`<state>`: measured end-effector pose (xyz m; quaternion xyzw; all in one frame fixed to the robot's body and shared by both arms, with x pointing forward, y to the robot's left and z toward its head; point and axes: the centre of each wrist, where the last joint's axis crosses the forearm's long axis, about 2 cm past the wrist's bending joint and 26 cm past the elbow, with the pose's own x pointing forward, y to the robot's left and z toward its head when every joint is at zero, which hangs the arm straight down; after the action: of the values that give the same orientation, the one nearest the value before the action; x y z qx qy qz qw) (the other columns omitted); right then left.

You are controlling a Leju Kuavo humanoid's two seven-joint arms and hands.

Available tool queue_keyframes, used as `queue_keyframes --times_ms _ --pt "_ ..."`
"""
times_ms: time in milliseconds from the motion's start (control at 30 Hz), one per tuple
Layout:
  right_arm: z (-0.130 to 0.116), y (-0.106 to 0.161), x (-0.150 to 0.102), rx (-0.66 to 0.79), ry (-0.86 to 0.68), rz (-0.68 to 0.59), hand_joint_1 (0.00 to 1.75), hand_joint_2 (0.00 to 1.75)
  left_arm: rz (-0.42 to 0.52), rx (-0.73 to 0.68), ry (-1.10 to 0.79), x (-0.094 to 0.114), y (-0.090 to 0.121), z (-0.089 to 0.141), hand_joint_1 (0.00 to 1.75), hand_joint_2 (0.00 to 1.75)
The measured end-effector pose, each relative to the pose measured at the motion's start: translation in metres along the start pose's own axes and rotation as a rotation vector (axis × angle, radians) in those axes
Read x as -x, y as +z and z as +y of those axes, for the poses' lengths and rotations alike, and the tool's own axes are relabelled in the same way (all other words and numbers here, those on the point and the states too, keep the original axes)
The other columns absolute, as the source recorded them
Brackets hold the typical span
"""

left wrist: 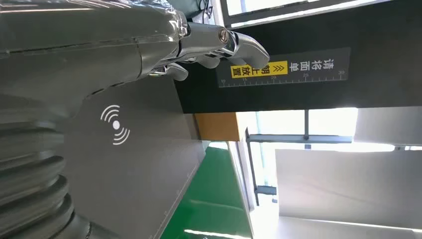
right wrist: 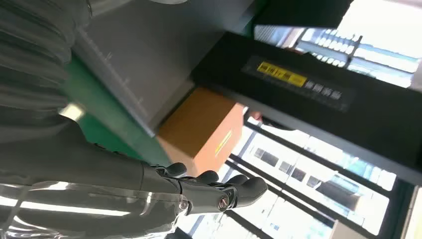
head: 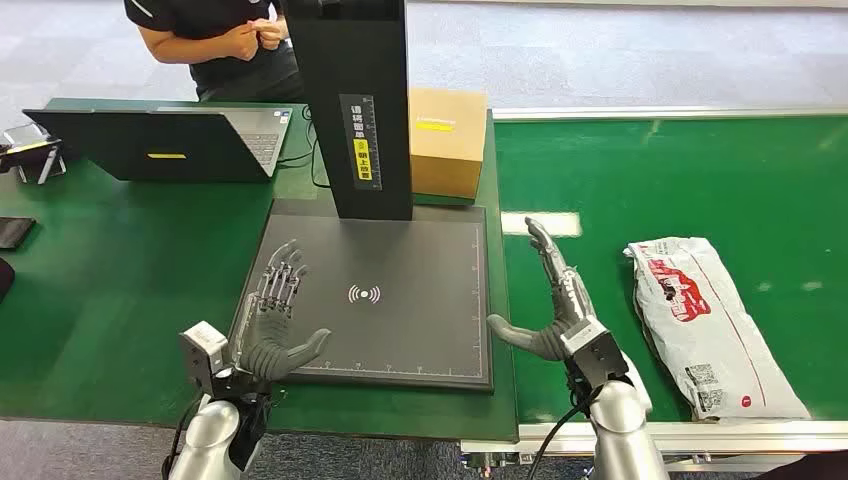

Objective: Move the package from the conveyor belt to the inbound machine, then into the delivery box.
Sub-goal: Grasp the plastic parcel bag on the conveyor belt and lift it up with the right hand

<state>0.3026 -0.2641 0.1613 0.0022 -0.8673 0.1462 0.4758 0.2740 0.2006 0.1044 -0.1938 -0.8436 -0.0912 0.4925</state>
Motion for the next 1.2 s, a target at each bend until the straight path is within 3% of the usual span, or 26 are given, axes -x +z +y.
queue_keyframes --times_ms 433,733,967,1200 --pt "-0.082 0.048 0.02 0.157 0.404 0.23 0.0 1.75 0.018 -0.01 -0.014 0.003 0.017 0.002 0.0 1.75" --pt "-0.136 0.097 0.034 0.419 0.461 0.493 0.0 1.75 0.024 -0.016 -0.033 0.003 0.019 0.002 0.0 1.75" --pt "-0.155 0.143 0.039 0.566 0.618 0.809 0.0 1.75 0.046 -0.01 -0.065 0.003 0.019 0.002 0.0 1.75" --pt "-0.151 0.173 0.047 0.464 0.62 1.111 0.0 1.75 0.05 -0.005 -0.078 0.004 0.015 0.003 0.0 1.75"
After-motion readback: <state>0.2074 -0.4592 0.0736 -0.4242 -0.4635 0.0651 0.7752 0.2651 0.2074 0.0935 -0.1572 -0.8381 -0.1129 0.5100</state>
